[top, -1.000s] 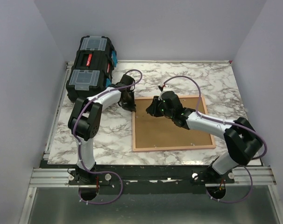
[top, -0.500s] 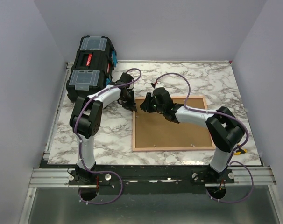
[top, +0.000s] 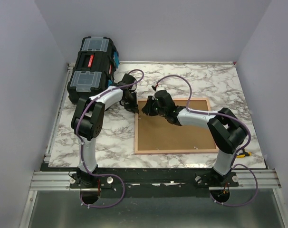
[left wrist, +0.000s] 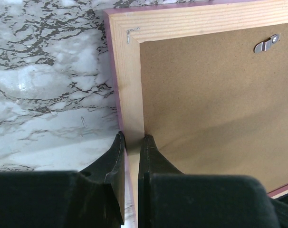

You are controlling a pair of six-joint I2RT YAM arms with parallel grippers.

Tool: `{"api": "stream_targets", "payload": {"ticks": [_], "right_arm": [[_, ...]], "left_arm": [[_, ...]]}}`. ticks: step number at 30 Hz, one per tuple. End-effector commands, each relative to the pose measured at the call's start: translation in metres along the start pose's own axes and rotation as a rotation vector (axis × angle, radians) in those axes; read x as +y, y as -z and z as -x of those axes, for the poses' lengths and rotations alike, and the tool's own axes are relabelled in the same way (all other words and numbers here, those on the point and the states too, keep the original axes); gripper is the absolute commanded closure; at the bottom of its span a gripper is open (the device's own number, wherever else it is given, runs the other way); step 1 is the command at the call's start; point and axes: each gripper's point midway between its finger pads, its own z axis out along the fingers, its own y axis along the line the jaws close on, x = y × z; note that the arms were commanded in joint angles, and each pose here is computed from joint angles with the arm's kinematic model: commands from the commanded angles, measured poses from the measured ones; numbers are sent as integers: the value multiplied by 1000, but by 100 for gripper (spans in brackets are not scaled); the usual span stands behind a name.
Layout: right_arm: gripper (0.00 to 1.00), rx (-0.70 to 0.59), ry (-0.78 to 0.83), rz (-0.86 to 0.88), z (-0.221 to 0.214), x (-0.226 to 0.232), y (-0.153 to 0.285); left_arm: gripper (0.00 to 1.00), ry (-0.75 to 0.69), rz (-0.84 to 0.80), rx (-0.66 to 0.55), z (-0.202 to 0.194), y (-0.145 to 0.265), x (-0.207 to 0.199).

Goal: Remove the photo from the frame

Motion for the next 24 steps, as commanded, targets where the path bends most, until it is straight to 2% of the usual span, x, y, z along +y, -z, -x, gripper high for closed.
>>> {"api": "stream_targets", "payload": {"ticks": [1, 7, 19, 24], "right_arm": [[99, 42, 44, 44, -12, 11, -3], [99, 77, 75, 40, -22, 15, 0], [99, 178, 177, -129, -44, -5, 3], [99, 226, 201, -117, -58, -3, 6]], "left_arm": [[100, 5, -54, 4, 8, 1, -10], [100, 9, -46, 2, 9, 3, -8], [100, 8, -28, 0, 10, 3, -6], [100, 9, -22, -1, 10, 3, -4]]}}
